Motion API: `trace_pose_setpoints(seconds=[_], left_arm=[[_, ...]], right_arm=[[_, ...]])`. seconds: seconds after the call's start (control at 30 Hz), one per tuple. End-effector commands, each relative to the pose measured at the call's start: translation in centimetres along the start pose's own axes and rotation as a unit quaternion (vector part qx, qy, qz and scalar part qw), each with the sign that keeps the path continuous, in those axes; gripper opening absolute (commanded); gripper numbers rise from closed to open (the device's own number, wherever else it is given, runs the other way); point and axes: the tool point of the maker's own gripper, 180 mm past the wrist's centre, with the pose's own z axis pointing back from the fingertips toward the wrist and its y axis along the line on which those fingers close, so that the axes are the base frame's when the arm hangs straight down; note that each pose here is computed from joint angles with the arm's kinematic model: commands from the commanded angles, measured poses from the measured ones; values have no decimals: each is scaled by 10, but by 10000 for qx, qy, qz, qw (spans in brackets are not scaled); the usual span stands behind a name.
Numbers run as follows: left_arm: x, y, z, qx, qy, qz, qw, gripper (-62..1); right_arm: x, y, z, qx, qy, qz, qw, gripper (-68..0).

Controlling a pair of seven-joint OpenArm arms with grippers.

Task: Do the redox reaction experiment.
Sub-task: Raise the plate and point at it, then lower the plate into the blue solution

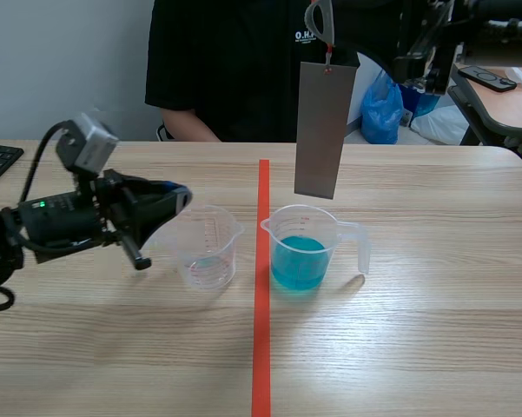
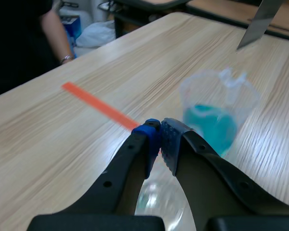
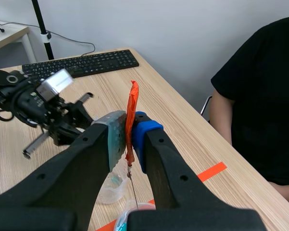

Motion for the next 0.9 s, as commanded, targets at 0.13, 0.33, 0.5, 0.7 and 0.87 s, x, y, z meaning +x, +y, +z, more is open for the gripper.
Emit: trace_pose_setpoints(seconds=[0.13, 0.33, 0.5, 0.7, 0.87], left_arm=[[-23, 29, 75, 639, 311, 25, 9975, -571], [-53, 33, 158, 1253, 744, 184, 9892, -570], [-81, 7, 218, 1492, 1242, -4, 9810, -570], [-96, -33, 278, 1918, 1477, -234, 9700, -570], [-102, -74, 309, 2087, 1661, -626, 9617, -570]], right_arm=[[14, -2, 1, 9, -158, 175, 9997, -658], [11, -4, 1, -17, -140, 125, 9998, -658], [10, -5, 2, -26, -148, 106, 9998, -658], [10, -5, 2, -27, -145, 108, 9998, -658], [10, -6, 2, -33, -144, 91, 9998, -658]])
